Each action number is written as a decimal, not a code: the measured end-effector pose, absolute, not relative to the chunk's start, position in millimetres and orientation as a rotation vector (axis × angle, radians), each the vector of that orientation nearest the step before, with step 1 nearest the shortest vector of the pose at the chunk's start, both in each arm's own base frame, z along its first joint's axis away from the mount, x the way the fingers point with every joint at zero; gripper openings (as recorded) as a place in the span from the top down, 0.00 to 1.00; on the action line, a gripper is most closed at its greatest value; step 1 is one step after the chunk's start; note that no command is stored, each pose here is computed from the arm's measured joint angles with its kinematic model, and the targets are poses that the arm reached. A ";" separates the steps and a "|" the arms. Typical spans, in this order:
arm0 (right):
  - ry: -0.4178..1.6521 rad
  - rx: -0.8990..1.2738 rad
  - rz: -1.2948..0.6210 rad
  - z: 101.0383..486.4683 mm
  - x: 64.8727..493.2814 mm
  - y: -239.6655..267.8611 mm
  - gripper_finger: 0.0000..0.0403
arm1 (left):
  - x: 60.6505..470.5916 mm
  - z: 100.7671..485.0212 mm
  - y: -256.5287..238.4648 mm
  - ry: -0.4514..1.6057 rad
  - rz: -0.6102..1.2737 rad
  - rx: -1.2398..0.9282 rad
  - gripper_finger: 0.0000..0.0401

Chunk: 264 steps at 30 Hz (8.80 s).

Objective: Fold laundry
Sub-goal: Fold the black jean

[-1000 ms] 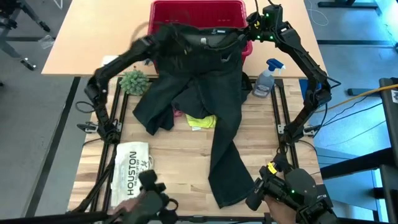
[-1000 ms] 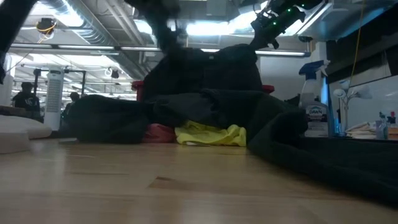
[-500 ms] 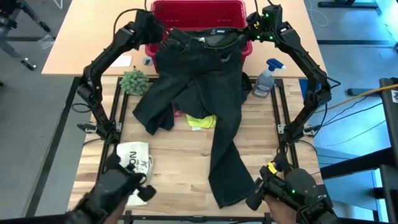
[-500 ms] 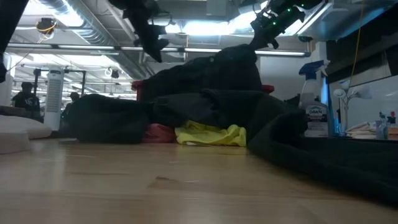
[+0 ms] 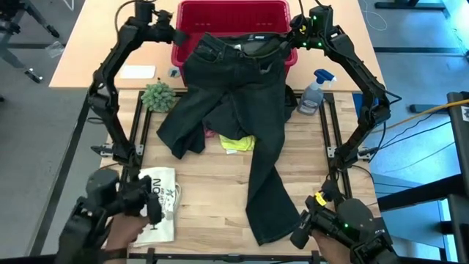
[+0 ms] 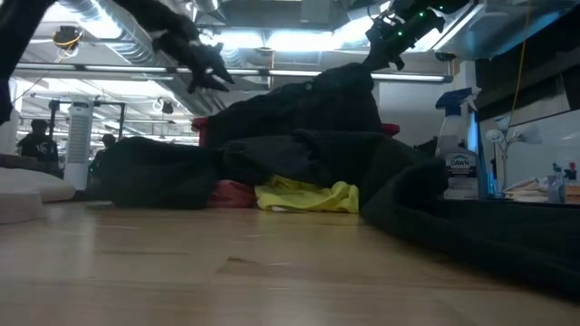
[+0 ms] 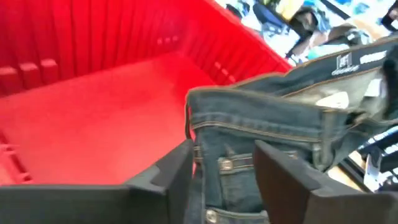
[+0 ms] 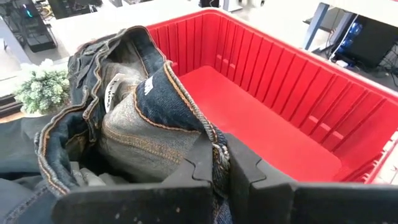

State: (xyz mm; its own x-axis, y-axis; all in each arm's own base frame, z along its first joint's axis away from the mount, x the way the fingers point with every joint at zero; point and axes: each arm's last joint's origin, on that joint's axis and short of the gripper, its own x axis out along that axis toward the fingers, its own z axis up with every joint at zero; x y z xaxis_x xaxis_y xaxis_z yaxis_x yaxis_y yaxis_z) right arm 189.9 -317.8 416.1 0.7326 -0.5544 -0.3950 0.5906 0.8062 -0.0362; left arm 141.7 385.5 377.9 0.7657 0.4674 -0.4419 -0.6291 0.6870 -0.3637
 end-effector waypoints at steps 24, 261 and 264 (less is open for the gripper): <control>0.377 0.084 -0.579 417.9 191.2 -317.2 0.97 | 182.8 320.2 423.4 0.279 0.358 -0.533 0.48; 0.142 -0.037 -0.326 541.7 146.6 -158.9 0.97 | 180.5 594.1 54.0 0.015 0.701 0.315 1.00; 0.184 0.007 -0.292 527.6 166.4 -181.8 0.97 | 181.7 579.1 65.7 0.147 0.715 0.257 1.00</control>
